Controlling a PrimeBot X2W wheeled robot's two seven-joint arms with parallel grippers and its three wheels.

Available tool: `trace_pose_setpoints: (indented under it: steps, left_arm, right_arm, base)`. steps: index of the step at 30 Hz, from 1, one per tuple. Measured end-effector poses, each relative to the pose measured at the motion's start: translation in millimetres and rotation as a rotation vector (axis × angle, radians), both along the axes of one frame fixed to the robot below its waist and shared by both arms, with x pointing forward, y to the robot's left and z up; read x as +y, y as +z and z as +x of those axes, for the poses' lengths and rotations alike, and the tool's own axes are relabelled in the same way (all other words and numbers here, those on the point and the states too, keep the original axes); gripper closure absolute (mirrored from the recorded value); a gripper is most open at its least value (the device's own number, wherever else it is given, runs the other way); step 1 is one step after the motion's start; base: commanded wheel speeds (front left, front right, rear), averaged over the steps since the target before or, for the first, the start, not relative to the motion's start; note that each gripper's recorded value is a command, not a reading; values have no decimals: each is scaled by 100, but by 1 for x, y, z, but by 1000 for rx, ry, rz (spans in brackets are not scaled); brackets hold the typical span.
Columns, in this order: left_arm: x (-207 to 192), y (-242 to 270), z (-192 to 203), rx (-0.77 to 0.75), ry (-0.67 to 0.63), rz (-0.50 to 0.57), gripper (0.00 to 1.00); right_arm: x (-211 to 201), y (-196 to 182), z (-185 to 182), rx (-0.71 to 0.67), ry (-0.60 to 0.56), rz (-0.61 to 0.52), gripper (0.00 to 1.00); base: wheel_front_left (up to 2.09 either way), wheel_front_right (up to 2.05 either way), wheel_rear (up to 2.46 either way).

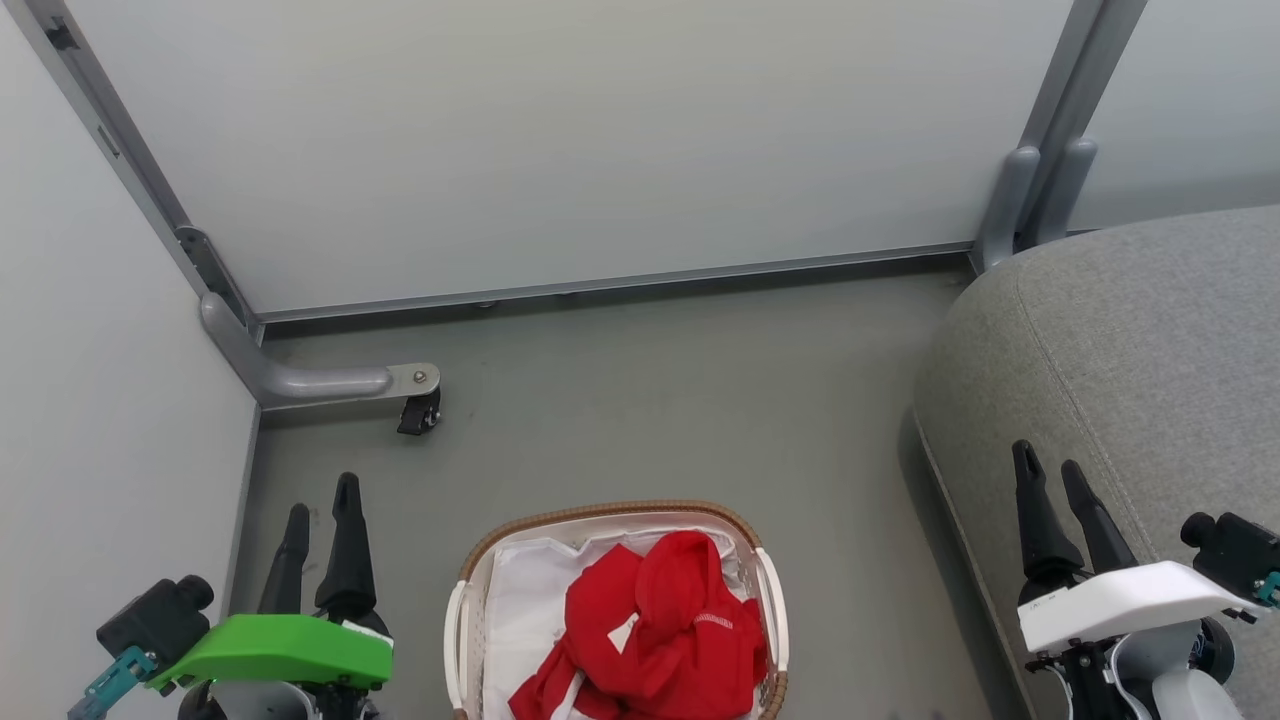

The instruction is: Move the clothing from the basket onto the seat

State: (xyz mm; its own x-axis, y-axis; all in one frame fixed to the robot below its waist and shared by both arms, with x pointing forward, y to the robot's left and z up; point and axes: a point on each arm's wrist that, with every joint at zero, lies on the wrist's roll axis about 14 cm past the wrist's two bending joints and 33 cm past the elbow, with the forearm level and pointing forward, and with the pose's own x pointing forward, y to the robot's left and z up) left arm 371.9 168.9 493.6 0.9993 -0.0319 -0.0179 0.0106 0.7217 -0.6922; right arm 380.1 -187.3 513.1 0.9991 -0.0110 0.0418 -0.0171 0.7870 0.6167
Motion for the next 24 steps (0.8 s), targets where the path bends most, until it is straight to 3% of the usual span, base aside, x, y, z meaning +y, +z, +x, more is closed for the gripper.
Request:
trace_pose_setpoints:
  steps: [24]
  left_arm:
    - [-5,-19,-13,21,-29,256,0]
  right_arm:
    - [12,-9,-6,-1,40,-309,0]
  base:
    - [0,0,0]
